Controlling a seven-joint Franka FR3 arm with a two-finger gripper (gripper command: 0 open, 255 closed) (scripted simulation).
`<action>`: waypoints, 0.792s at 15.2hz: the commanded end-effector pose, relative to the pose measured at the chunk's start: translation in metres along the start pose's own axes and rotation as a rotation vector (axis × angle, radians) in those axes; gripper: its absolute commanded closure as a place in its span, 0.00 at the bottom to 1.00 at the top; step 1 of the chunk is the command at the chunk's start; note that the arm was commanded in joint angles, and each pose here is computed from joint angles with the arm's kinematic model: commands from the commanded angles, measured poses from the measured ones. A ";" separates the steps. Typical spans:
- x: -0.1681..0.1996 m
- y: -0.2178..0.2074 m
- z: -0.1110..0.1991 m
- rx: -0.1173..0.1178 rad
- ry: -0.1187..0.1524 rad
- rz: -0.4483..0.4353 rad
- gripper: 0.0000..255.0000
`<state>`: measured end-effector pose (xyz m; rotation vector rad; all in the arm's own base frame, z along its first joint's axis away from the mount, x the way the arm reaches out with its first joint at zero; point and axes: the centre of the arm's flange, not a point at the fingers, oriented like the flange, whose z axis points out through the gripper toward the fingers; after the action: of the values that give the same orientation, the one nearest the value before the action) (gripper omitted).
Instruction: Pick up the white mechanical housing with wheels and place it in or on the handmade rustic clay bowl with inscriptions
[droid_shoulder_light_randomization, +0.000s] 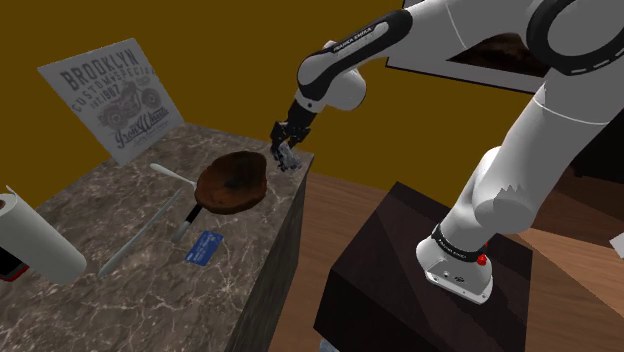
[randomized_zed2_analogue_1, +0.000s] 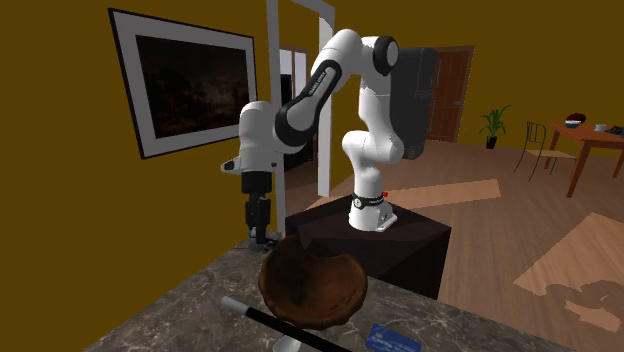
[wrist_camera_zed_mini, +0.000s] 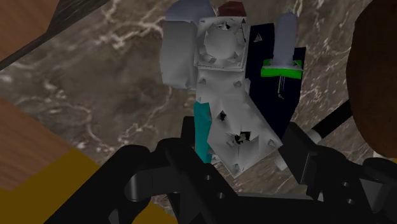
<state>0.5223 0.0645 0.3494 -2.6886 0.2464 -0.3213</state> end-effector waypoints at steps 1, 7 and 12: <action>0.002 -0.004 -0.008 0.000 0.000 0.000 1.00; 0.008 -0.018 -0.036 0.000 0.000 0.000 1.00; 0.013 -0.029 -0.060 0.000 0.000 0.000 1.00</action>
<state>0.5236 0.0658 0.4107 -2.6886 0.2462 -0.3211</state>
